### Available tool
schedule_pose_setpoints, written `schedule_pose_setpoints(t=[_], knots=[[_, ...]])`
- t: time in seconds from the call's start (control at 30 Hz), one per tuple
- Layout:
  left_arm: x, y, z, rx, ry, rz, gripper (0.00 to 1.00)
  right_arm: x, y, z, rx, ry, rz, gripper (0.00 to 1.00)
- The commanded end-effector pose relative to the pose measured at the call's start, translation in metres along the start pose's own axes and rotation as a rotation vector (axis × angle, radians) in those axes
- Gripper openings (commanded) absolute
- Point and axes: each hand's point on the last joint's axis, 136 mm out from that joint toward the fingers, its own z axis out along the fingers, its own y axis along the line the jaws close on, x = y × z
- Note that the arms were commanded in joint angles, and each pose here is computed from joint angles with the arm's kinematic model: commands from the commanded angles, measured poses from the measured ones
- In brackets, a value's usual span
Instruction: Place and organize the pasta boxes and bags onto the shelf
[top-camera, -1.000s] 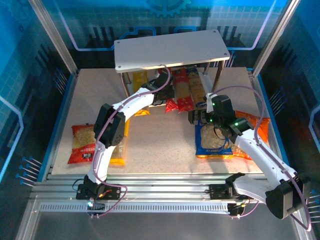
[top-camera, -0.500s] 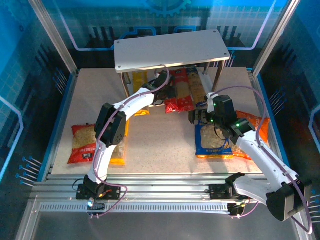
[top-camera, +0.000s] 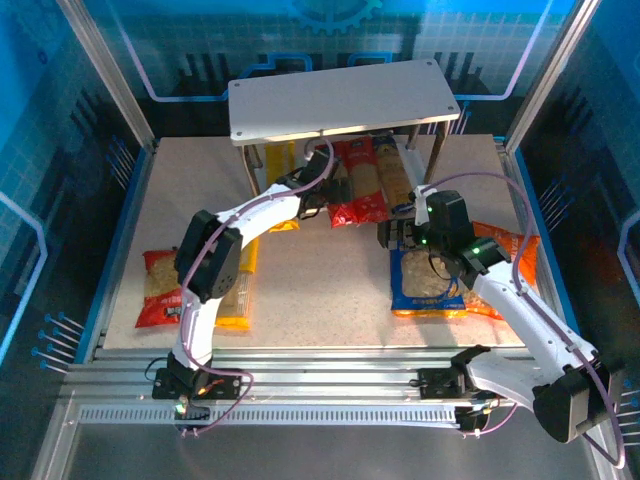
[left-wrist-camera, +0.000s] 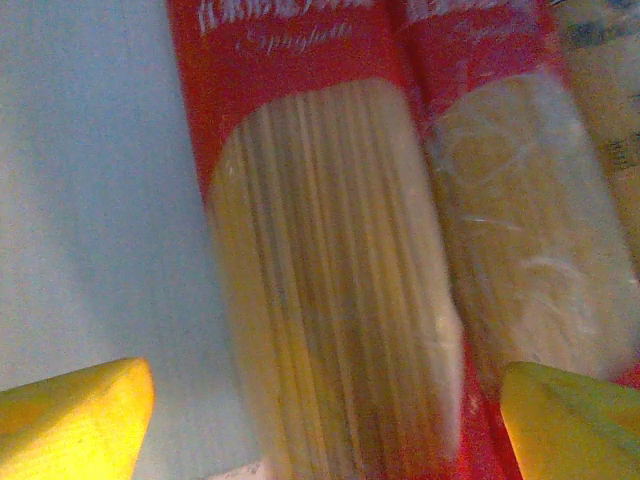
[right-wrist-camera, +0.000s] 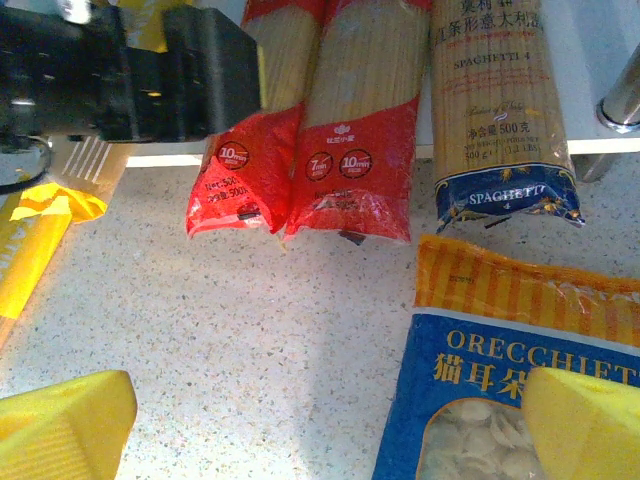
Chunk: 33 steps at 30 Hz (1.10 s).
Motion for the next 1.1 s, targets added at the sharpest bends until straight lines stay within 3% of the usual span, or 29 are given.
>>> schedule_pose_setpoints(t=[0.0, 0.23, 0.57, 0.83, 0.93, 1.07], knots=[[-0.034, -0.027, -0.049, 0.068, -0.155, 0.099, 0.91, -0.006, -0.003, -0.004, 0.006, -0.014, 0.007, 1.0], [0.015, -0.031, -0.106, 0.021, -0.12, 0.273, 0.91, -0.004, -0.004, -0.004, 0.009, -0.012, 0.006, 1.0], [0.102, 0.085, -0.179, -0.201, 0.048, 0.213, 0.96, 0.005, 0.001, 0.006, -0.03, 0.019, 0.029, 1.0], [0.155, 0.14, -0.183, -0.231, 0.169, 0.052, 0.99, 0.013, 0.024, 0.014, -0.099, 0.06, 0.024, 1.0], [0.162, 0.153, -0.188, -0.262, 0.174, 0.022, 0.99, 0.022, 0.045, 0.016, -0.158, 0.085, 0.018, 1.0], [0.148, 0.153, -0.204, -0.2, 0.102, -0.05, 0.99, 0.056, 0.112, 0.026, -0.303, 0.189, -0.021, 0.99]])
